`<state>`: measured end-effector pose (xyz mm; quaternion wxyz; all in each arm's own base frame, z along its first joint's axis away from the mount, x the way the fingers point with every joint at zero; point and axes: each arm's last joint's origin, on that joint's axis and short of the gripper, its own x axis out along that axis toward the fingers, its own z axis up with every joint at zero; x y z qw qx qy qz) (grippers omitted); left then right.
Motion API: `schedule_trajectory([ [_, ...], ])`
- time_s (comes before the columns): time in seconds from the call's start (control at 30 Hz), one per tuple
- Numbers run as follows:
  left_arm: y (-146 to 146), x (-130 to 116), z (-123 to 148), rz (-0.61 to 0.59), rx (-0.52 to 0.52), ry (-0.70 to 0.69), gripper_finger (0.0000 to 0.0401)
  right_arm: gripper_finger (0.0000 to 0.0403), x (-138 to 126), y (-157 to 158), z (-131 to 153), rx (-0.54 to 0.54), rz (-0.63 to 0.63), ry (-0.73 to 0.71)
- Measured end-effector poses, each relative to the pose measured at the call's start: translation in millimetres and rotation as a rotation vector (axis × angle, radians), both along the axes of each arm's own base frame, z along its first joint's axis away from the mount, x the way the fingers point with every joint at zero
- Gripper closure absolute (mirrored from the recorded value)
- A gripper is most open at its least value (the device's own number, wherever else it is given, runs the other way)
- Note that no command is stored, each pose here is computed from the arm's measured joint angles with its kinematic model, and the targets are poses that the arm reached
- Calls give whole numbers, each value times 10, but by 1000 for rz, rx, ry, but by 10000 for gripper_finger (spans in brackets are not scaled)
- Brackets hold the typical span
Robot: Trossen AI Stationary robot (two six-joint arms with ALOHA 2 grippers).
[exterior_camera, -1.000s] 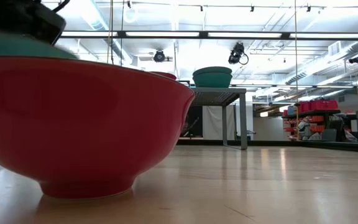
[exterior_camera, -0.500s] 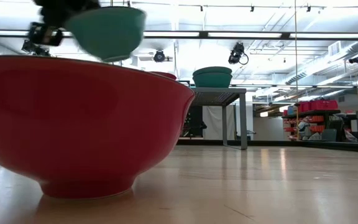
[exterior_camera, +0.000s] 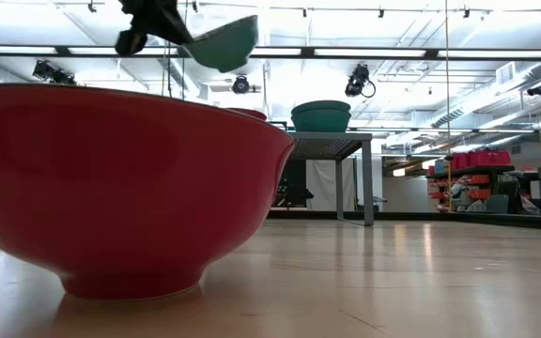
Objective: Pick & Place Mini bowls
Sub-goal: Stack the top blue and white patterned bowl on top of the other blue and white patterned bowls on the shelf
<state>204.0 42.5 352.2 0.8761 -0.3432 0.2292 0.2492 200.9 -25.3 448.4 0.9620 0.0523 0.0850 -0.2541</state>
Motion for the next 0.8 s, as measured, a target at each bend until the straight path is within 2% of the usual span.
schedule_trajectory([
  [0.27,382,208,159,60,178,-111,397,193,21,-11,19,-8,-30,-26],
  [0.63,733,602,406,31,390,-94,397,193,224,-48,-43,-39,-117,-15],
  [0.8,881,708,542,83,482,-96,397,193,329,-75,-62,-93,-193,-5],
])
